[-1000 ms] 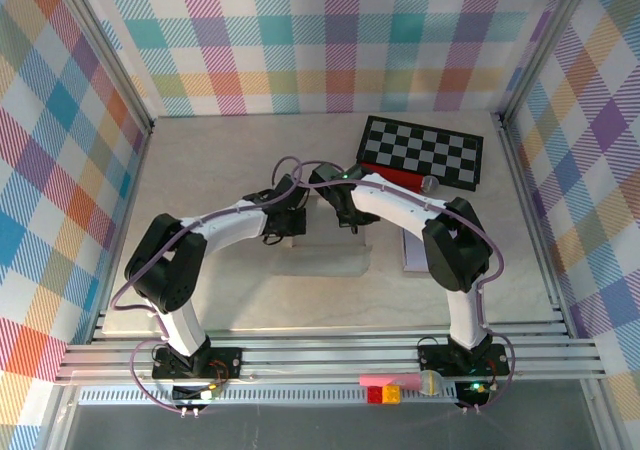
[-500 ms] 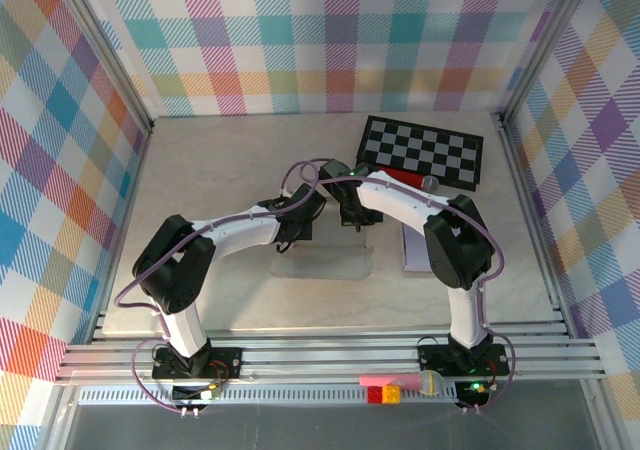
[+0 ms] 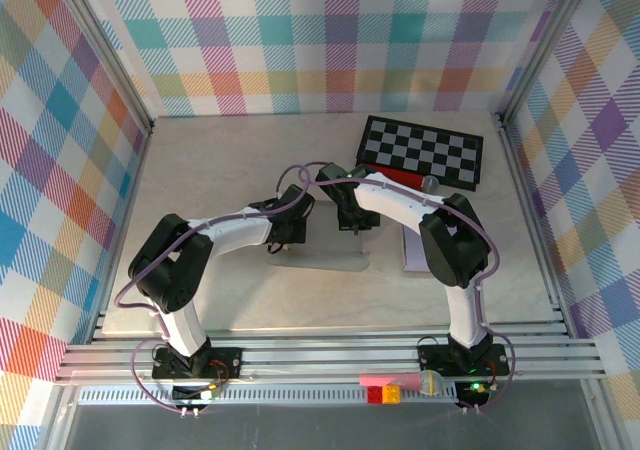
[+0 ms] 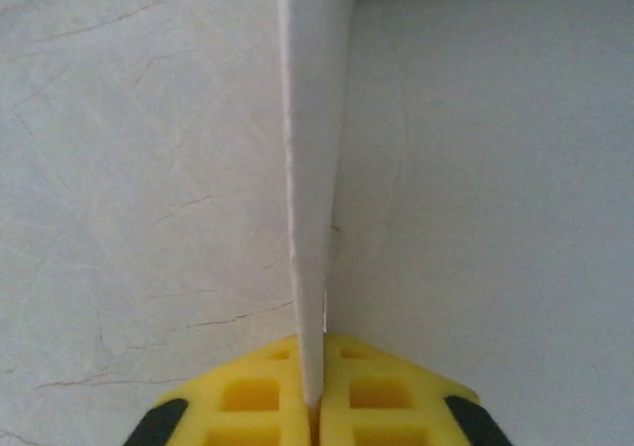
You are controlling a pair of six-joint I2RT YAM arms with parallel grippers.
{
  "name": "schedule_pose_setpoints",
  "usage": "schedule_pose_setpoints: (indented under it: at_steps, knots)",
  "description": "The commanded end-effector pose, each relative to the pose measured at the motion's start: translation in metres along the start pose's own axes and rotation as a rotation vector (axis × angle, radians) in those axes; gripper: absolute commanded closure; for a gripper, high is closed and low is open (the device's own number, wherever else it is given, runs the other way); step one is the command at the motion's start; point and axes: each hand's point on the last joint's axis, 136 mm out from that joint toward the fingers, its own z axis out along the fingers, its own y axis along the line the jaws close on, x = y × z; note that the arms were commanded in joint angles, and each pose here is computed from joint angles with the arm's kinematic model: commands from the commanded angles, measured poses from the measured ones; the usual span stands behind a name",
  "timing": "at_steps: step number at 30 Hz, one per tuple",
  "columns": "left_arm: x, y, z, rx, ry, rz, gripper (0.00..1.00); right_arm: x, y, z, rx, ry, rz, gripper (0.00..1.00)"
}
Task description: Fold the paper box
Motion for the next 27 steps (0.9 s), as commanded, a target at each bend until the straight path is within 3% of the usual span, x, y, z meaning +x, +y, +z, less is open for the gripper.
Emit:
schedule_pose_setpoints:
  at_steps: [1,6,9,10,12,14,21,27]
  knots:
    - [0.002,0.009,-0.003,-0.028,0.011,0.003,1.0,0.006,-0.008,-0.004,0.016,0.008,0.007,1.0]
    - [0.005,0.025,-0.011,-0.179,-0.047,-0.021,1.0,0.008,-0.007,-0.006,0.006,0.015,0.028,1.0]
    - [0.009,0.027,-0.01,-0.187,-0.053,-0.044,1.0,0.009,-0.006,-0.004,0.003,0.022,0.032,1.0]
    - [0.008,0.024,-0.01,-0.173,-0.056,-0.046,1.0,0.009,-0.005,-0.004,0.0,0.022,0.032,1.0]
    - [0.002,0.018,-0.016,-0.126,-0.081,-0.047,0.82,0.01,-0.005,-0.003,-0.003,0.022,0.03,1.0]
    - [-0.007,0.012,-0.026,-0.071,-0.108,-0.048,0.73,0.01,-0.005,-0.003,-0.01,0.019,0.03,1.0]
    - [-0.026,-0.01,-0.044,0.23,-0.103,-0.101,0.52,0.009,-0.004,-0.005,-0.019,0.011,0.03,1.0]
    - [-0.015,-0.013,-0.036,0.259,-0.02,-0.06,0.55,0.007,-0.001,-0.006,-0.026,0.009,0.034,1.0]
